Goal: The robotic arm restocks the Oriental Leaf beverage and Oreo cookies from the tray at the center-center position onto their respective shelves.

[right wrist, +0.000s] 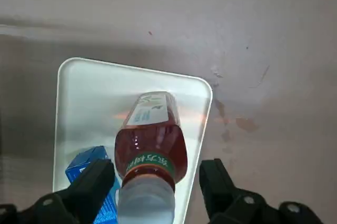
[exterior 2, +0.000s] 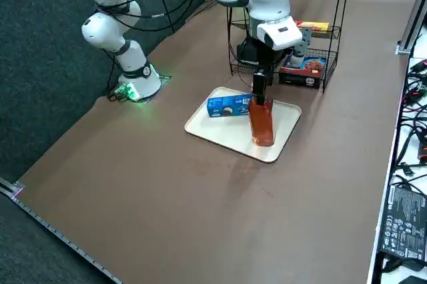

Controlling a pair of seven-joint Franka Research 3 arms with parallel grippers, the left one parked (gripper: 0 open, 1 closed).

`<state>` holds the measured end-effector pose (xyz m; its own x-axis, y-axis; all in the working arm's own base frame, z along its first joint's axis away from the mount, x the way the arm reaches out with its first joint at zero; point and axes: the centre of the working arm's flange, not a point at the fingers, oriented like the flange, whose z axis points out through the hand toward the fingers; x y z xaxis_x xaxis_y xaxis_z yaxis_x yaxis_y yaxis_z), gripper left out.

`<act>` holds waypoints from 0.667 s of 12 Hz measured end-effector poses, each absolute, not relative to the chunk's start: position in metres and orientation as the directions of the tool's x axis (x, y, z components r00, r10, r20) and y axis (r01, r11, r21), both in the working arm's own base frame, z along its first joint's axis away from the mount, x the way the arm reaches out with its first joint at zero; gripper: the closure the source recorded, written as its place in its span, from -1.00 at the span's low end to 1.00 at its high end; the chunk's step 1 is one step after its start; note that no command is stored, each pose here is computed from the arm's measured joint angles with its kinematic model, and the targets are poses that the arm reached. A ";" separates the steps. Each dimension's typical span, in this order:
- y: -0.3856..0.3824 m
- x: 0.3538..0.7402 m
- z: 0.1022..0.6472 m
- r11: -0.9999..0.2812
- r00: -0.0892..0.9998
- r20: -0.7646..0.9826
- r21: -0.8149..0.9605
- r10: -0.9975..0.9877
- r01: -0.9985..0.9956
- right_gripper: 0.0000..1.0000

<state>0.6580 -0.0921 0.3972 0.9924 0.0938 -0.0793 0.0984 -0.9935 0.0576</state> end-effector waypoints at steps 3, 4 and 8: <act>-0.092 0.650 0.396 -0.994 0.993 -0.071 0.057 0.094 0.098 -1.00; -0.092 0.647 0.394 -0.994 0.993 -0.073 0.055 0.094 0.098 -1.00; -0.091 0.639 0.389 -0.994 0.994 -0.062 0.052 0.093 0.096 -1.00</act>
<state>0.6393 -0.0910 0.3893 0.9937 0.0931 -0.0622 0.0963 -0.9940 0.0515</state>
